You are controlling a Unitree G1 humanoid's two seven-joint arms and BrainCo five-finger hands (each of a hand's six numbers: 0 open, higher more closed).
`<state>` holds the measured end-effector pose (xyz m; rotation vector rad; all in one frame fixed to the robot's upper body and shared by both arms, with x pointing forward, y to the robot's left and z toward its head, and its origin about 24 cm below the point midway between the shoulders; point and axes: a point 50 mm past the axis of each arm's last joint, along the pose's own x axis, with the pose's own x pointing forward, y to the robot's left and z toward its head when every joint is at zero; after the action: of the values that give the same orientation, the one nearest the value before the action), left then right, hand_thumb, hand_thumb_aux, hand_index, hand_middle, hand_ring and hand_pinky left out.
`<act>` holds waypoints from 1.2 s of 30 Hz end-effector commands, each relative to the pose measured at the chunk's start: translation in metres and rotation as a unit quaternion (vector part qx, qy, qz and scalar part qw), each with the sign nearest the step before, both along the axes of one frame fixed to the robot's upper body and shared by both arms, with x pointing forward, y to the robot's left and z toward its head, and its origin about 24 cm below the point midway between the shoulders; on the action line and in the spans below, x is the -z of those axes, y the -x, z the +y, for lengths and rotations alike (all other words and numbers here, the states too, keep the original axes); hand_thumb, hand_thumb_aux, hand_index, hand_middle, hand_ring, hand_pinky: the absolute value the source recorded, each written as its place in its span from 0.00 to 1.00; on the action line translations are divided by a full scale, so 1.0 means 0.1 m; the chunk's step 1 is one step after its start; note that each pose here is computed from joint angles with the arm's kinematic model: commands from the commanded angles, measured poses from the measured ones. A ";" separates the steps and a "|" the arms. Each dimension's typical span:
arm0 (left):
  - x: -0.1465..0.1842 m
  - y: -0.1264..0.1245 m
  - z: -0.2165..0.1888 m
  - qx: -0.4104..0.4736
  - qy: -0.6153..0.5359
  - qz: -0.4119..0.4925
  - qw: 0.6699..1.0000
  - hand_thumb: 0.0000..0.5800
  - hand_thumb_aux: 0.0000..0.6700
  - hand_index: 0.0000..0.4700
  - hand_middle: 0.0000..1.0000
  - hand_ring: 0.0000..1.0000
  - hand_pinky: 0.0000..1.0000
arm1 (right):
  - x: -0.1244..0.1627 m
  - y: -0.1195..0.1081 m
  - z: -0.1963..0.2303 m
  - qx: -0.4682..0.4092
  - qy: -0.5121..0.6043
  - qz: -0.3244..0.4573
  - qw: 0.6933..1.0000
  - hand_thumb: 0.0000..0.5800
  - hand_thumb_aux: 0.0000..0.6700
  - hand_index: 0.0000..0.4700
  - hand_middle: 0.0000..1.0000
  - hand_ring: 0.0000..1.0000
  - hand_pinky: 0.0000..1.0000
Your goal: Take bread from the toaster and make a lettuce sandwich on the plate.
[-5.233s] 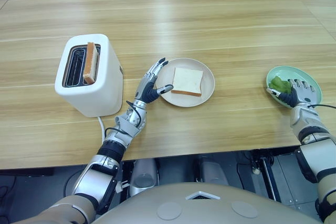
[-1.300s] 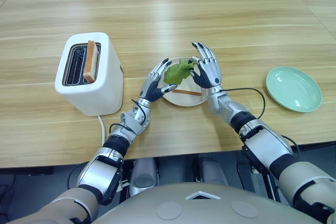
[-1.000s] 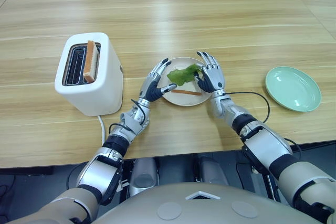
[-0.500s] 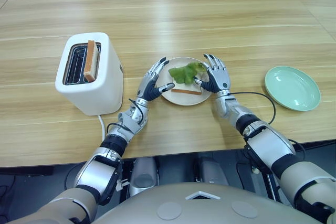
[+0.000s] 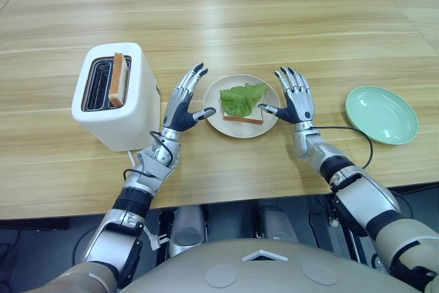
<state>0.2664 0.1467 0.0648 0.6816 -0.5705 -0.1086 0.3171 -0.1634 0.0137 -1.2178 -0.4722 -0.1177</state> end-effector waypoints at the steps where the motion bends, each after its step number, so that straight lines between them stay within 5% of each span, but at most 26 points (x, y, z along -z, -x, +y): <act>1: -0.24 0.13 0.10 -0.004 0.011 -0.049 0.999 0.00 0.00 0.00 0.00 0.00 0.00 | -0.07 0.01 -0.05 0.008 -0.018 -0.028 0.999 0.00 0.00 0.00 0.00 0.00 0.00; 8: -0.82 0.54 0.69 -0.149 0.015 -0.220 0.964 0.00 0.00 0.00 0.00 0.00 0.00 | -0.24 0.04 -0.16 0.028 -0.058 -0.090 0.994 0.00 0.00 0.00 0.00 0.00 0.00; 18: -0.34 0.70 1.27 -0.368 -0.135 -0.091 0.916 0.00 0.00 0.00 0.00 0.00 0.00 | -0.17 0.08 -0.17 0.027 -0.055 -0.067 0.996 0.00 0.00 0.00 0.00 0.00 0.00; 36: -0.21 0.25 1.35 -0.333 -0.208 0.040 0.919 0.00 0.00 0.00 0.00 0.00 0.00 | -0.09 0.08 -0.13 0.036 -0.044 -0.051 0.997 0.00 0.00 0.00 0.00 0.00 0.00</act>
<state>0.2380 0.2821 0.0915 1.2444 -0.2538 0.4364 0.3085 -0.1753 0.0252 -1.1276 -0.5245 -0.2676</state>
